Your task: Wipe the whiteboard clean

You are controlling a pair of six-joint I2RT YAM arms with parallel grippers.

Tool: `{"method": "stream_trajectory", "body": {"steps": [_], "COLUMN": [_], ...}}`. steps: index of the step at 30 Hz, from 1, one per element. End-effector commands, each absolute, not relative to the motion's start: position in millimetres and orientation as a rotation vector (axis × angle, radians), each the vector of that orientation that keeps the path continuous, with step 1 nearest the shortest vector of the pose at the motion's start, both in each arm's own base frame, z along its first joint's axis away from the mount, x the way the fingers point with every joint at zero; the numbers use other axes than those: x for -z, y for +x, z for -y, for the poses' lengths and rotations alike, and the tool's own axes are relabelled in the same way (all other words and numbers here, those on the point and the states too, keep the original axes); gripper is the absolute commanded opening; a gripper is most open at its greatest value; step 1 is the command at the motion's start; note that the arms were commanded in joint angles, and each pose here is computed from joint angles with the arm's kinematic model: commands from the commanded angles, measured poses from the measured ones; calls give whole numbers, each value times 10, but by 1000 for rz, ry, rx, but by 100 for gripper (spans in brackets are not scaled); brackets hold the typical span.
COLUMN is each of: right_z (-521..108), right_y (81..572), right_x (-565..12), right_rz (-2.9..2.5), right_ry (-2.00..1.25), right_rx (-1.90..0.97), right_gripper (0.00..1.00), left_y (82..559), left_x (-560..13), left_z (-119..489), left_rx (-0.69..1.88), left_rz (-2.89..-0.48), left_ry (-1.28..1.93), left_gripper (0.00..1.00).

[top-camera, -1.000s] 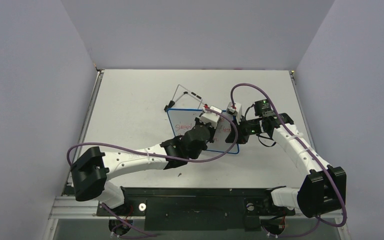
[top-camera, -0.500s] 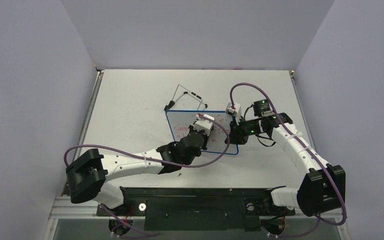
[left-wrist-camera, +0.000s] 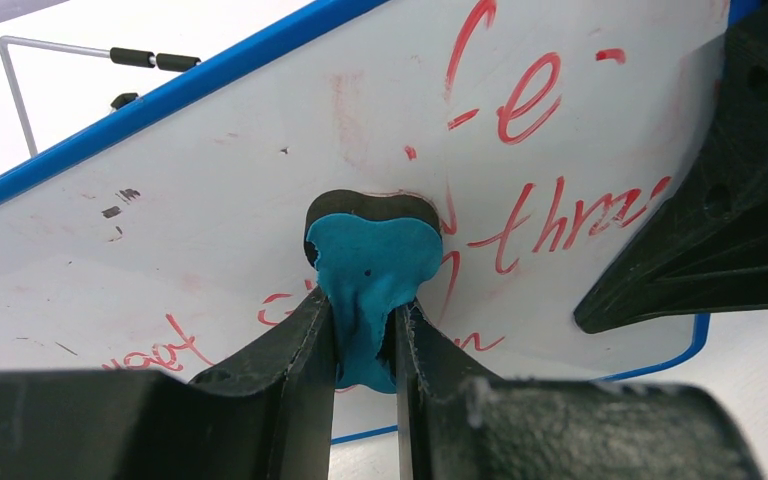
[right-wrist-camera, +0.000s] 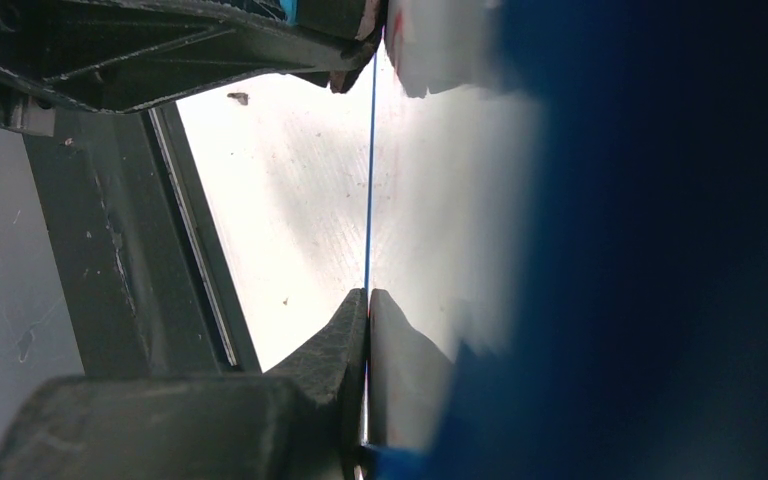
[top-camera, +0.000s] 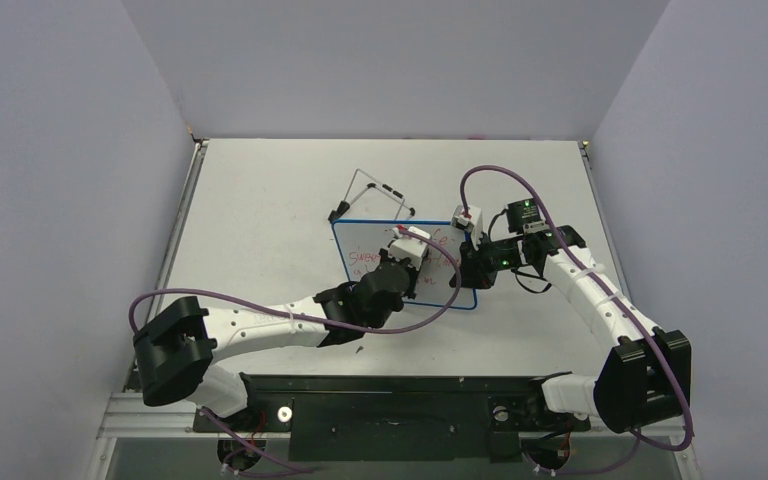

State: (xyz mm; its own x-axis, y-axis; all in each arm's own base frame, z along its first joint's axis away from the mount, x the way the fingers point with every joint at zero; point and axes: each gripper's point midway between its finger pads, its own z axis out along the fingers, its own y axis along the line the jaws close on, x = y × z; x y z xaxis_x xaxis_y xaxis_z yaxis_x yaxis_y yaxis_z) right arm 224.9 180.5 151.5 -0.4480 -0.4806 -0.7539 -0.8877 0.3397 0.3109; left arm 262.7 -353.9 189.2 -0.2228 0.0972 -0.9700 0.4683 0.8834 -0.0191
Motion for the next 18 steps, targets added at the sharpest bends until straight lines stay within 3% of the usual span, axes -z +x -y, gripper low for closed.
{"method": "stream_trajectory", "body": {"steps": [1, 18], "right_z": [-1845, -1843], "right_y": [2120, 2121], "right_x": [-1534, -1536], "right_rz": [-2038, -2038], "right_ry": [-1277, -1277], "right_rx": [-1004, -1001], "right_gripper": [0, 0], "left_y": [2688, 2961], "left_x": [-1975, -2545], "left_z": [3575, 3653], "left_rx": [418, 472], "left_rz": [-1750, -1664], "left_ry": [360, 325], "left_gripper": [0, 0]}}
